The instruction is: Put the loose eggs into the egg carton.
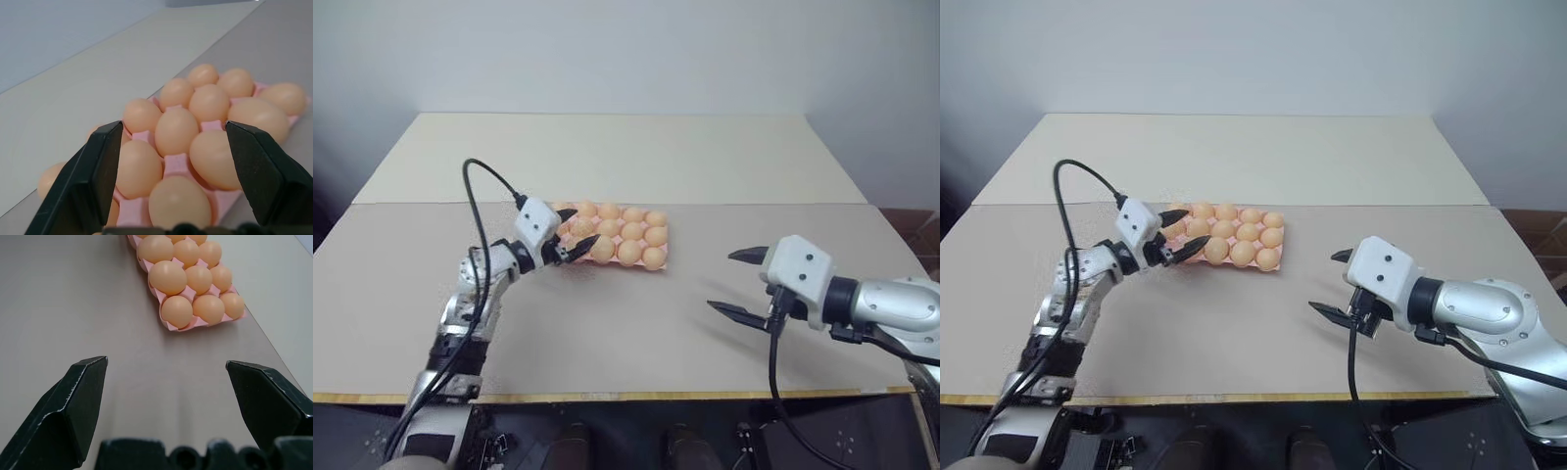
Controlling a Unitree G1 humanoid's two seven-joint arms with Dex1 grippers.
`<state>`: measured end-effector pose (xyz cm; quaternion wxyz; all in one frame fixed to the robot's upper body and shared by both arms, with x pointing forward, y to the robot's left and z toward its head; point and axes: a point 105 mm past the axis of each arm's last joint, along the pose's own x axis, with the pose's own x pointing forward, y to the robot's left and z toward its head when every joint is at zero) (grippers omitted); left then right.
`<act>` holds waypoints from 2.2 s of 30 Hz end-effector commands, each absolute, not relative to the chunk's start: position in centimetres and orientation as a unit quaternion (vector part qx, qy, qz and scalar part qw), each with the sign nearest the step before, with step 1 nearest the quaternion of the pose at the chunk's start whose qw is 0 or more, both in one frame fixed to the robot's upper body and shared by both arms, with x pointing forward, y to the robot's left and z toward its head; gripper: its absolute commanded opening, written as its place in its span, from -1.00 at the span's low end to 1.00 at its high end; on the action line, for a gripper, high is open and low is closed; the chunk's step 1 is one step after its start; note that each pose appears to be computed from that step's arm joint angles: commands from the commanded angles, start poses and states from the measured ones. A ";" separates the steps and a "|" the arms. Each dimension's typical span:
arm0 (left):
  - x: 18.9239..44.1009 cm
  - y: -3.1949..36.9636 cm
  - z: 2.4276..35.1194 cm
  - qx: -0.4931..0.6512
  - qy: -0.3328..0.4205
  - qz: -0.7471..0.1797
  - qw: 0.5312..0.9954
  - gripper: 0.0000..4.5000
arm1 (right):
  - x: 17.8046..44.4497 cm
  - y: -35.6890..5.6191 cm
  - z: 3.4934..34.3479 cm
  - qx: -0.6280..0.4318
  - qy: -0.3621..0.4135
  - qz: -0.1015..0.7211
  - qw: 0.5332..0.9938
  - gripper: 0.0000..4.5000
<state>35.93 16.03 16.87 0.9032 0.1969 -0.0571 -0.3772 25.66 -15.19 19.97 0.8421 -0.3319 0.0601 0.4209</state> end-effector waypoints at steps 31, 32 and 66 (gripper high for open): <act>30.9 27.9 19.1 0.277 0.028 -0.151 0.949 0.99 | 25.4 -14.1 23.4 -0.333 -0.029 0.493 0.803 1.00; 31.6 27.9 18.8 0.268 0.029 -0.143 0.952 0.99 | 25.4 -14.1 23.4 -0.333 -0.028 0.492 0.804 1.00; 40.2 24.0 11.9 0.233 0.062 -0.157 0.958 0.91 | 24.9 -15.6 22.8 -0.340 0.004 0.441 0.831 1.00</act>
